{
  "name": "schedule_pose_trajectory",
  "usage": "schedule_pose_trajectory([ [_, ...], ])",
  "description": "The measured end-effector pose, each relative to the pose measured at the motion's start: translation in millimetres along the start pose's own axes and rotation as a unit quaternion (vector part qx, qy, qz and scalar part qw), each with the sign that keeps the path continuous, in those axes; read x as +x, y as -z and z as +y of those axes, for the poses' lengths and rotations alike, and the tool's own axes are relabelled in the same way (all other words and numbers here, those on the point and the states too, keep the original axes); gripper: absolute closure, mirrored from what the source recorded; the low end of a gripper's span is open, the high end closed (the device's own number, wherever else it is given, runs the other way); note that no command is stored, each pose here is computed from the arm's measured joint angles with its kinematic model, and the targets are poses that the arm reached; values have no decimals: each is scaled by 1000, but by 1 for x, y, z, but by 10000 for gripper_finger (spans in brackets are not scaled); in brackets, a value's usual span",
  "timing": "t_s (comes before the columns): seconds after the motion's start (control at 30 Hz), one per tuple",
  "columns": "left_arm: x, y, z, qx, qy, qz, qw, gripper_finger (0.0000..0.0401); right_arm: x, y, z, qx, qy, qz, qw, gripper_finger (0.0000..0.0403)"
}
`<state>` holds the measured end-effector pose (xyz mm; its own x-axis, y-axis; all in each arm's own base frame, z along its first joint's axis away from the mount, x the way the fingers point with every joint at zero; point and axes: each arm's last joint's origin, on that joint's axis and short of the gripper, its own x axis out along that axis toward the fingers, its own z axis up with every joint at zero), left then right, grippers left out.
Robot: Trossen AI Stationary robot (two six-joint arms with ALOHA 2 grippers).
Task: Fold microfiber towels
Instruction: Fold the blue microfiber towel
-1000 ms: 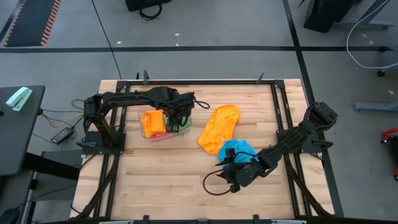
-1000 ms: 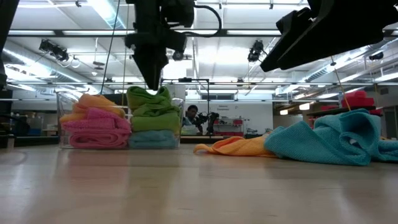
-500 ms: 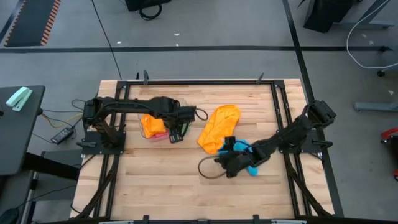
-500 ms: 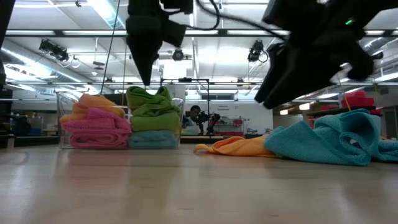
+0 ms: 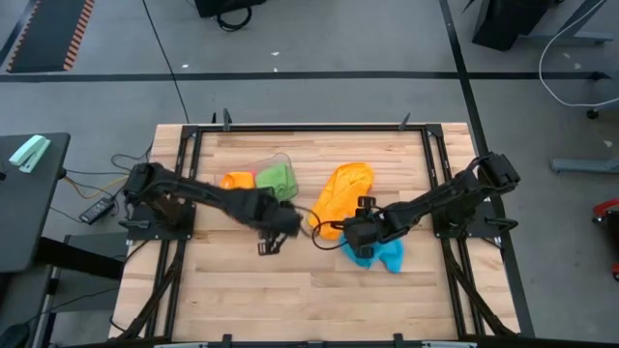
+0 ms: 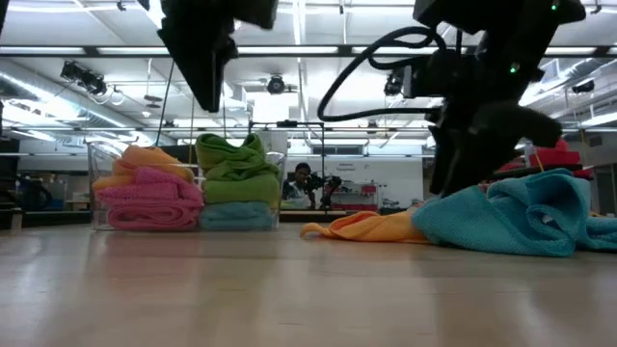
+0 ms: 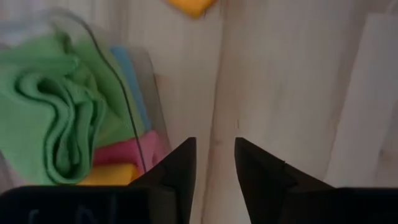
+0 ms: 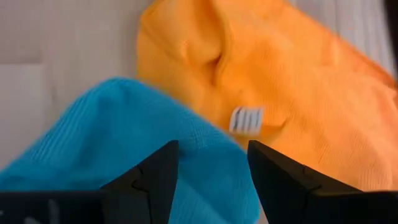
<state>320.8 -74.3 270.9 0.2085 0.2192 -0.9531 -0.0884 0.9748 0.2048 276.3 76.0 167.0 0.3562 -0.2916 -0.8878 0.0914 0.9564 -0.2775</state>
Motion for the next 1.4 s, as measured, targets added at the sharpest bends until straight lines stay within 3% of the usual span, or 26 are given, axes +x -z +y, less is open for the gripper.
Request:
schedule_pose_trajectory([
  [0.23, -10, 7, -34, 47, -13, -46, 998, 295, -11, 7, 17, -68, -56, 32, 996, 201],
  [0.4, -16, 9, -52, 66, -6, -79, 995, 298, -19, 19, 27, -56, -64, 73, 994, 201],
  [0.7, -19, 8, -60, 63, 1, -105, 993, 303, -65, 15, 62, -90, -91, 52, 990, 201],
  [1.0, -19, 8, -60, 62, 1, -104, 993, 304, -78, 43, 86, -145, -40, 24, 988, 201],
  [1.2, -19, 8, -60, 61, 2, -106, 993, 306, -80, 49, 82, -192, 29, 12, 981, 201],
  [1.4, -19, 6, -61, 58, 5, -114, 992, 309, -70, 55, 78, -219, 44, 23, 974, 201],
])
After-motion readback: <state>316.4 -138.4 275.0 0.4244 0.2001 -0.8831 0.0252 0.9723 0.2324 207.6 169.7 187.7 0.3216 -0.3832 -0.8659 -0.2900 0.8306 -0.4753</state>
